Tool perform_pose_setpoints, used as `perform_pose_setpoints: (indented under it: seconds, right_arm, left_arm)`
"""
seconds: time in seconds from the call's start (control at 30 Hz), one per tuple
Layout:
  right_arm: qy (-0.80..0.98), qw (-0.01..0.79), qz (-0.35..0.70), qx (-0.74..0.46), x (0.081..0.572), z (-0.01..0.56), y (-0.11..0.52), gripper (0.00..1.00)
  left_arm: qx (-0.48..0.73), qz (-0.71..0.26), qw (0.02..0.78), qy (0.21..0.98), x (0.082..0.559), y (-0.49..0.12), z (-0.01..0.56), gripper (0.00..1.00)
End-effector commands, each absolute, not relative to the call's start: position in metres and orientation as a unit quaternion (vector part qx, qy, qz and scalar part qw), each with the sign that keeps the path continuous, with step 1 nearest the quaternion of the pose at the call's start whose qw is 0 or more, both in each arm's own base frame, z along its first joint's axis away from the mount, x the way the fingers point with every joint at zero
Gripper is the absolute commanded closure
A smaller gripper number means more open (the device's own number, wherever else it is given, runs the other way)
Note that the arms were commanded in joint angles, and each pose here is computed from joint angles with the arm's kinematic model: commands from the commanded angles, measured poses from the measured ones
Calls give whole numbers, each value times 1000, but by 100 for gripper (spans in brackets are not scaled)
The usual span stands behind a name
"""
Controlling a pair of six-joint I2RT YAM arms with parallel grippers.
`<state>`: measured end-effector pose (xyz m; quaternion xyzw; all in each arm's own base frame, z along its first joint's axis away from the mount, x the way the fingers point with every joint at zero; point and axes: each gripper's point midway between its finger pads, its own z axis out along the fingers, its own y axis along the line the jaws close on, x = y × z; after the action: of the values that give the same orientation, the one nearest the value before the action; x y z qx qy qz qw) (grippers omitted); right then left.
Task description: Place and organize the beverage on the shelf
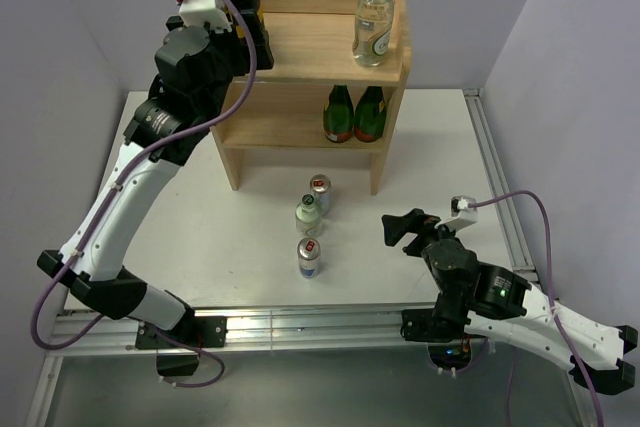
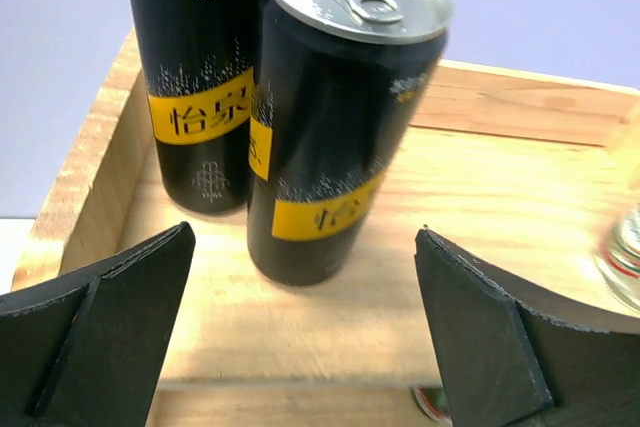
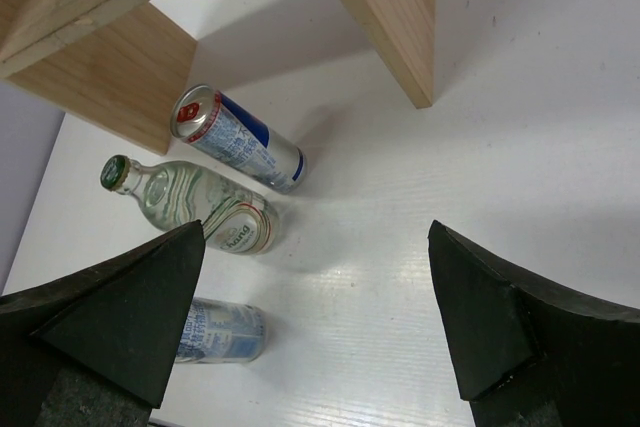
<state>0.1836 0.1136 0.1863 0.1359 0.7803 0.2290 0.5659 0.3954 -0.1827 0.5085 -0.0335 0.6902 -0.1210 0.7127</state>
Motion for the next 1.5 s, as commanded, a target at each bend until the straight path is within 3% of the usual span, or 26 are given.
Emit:
perform_pose_setpoints:
  seconds: [0.0, 0.4, 0.6, 0.83, 1.03, 1.3, 1.47]
  right_arm:
    - [772, 575, 232, 144, 186, 192, 113, 0]
    - [770, 576, 233, 147, 186, 193, 112, 0]
    - [769, 576, 235, 149, 186, 192, 111, 0]
    - [771, 575, 231, 149, 186, 192, 112, 0]
    - [769, 576, 233, 149, 186, 192, 111, 0]
    - [773, 574, 226, 150, 187, 191, 112, 0]
    - [772, 574, 230, 148, 186, 191, 112, 0]
  left_arm:
    - [-20, -162, 705, 690, 372, -187, 519, 1]
    - [20, -212, 657, 723, 279, -196, 484, 1]
    - [50, -265, 578, 770, 227, -207, 414, 1]
    - [61, -258, 467, 843, 185, -224, 292, 1]
    - [80, -291, 401, 865, 132, -247, 233, 1]
    - [131, -260, 346, 892, 88, -278, 160, 1]
    - [118, -270, 379, 877, 94, -298, 126, 1]
